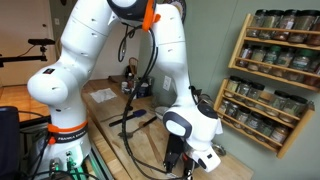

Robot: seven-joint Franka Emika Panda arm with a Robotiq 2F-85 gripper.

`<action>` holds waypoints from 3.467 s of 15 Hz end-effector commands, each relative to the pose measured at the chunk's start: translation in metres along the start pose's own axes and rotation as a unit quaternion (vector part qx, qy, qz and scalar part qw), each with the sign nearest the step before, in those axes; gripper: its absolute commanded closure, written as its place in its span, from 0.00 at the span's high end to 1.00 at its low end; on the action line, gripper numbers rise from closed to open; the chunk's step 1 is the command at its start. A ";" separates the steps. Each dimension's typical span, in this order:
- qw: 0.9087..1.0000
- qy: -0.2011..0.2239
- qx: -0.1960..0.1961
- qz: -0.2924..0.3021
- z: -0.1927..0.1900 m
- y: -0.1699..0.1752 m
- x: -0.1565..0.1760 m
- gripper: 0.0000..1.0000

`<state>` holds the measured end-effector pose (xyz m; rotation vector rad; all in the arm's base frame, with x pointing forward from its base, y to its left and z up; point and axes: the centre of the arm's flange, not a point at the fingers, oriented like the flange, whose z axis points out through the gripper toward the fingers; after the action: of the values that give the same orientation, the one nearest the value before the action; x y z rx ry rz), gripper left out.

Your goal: Hang the whisk on the hook on the spice rack

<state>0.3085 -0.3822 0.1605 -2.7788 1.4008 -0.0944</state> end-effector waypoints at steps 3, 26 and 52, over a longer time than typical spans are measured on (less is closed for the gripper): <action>0.996 -0.002 0.053 -0.070 -0.058 0.031 -0.033 0.02; 0.902 0.107 0.404 -0.108 -0.234 -0.065 -0.156 0.02; 0.845 0.208 0.491 -0.045 -0.291 -0.193 -0.119 0.02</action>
<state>0.3476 -0.1696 0.4591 -2.0034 0.8258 -1.0736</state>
